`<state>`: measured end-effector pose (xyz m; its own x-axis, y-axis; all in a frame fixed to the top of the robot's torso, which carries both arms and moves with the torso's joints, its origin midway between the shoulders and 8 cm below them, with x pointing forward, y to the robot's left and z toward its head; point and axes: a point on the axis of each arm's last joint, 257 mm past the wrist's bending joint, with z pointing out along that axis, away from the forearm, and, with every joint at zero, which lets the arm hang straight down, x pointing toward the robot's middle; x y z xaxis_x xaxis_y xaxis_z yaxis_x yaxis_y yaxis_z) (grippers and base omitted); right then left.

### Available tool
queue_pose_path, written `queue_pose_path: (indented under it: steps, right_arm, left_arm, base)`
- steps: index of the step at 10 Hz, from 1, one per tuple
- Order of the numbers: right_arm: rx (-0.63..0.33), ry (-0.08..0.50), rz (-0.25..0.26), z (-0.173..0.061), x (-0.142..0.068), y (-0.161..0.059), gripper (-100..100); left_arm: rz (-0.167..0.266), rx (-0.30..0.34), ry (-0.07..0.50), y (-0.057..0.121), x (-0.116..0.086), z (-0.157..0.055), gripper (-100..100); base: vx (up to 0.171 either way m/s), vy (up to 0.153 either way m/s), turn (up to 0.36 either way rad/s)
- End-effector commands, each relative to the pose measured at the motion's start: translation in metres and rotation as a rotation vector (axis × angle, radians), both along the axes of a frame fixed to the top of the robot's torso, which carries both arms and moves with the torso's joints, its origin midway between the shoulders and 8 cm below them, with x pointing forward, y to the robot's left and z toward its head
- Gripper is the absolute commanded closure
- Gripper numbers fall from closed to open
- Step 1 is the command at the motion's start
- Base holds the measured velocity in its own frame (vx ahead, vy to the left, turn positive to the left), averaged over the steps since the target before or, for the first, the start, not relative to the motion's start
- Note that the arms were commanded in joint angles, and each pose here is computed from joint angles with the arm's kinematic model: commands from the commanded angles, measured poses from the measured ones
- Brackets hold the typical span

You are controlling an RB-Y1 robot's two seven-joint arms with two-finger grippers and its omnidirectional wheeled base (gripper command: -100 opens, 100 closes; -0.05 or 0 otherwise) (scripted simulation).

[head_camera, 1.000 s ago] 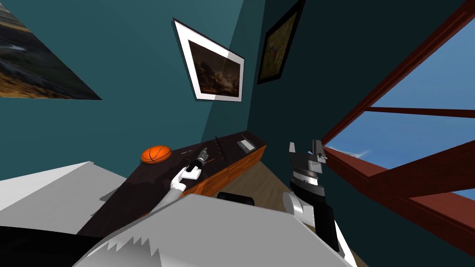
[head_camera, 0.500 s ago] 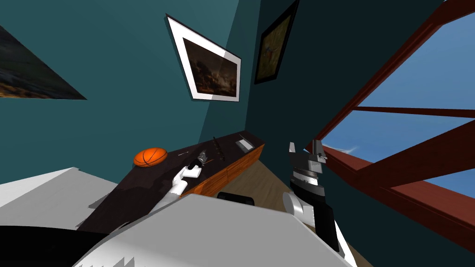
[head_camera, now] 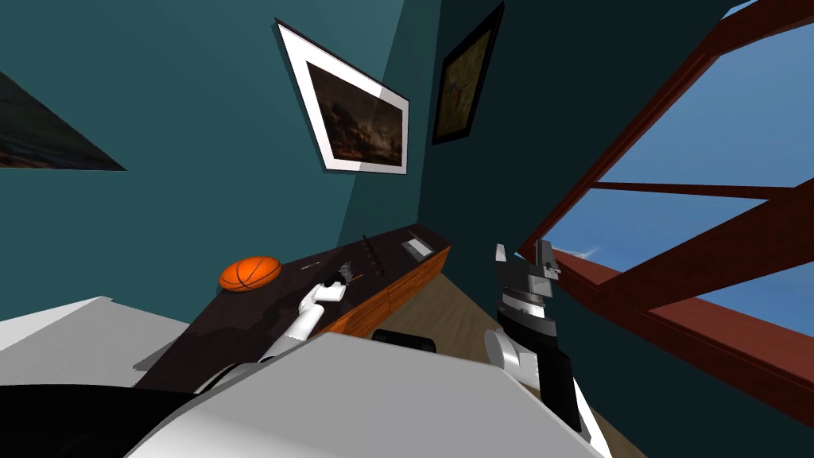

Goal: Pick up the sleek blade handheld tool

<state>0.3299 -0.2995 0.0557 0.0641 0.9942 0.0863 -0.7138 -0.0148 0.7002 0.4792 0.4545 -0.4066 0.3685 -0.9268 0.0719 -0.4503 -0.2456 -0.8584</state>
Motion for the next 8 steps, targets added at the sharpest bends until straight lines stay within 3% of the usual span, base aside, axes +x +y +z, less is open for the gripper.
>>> queue_pose_path:
  steps: [1, 3, 6, 8]
  right_arm:
    - [0.0, 0.0, 0.0, 0.0, 0.0, 0.0, 0]
    - [0.0, 0.0, 0.0, 0.0, 0.0, 0.0, 0]
    - [0.0, 0.0, 0.0, 0.0, 0.0, 0.0, 0]
    - [0.0, 0.0, 0.0, 0.0, 0.0, 0.0, 0]
  left_arm:
    - [0.017, -0.012, 0.029, 0.005, -0.003, -0.006, -100]
    - [0.07, -0.056, 0.095, 0.017, -0.007, -0.024, -100]
    - [0.105, -0.087, 0.16, 0.023, -0.019, -0.043, -100]
    - [0.153, -0.136, 0.227, 0.029, -0.027, -0.059, -100]
  base:
    - [-0.004, 0.016, -0.037]
    - [-0.005, 0.028, -0.08]
    - [-0.005, 0.025, -0.023]
    - [-0.004, 0.031, -0.037]
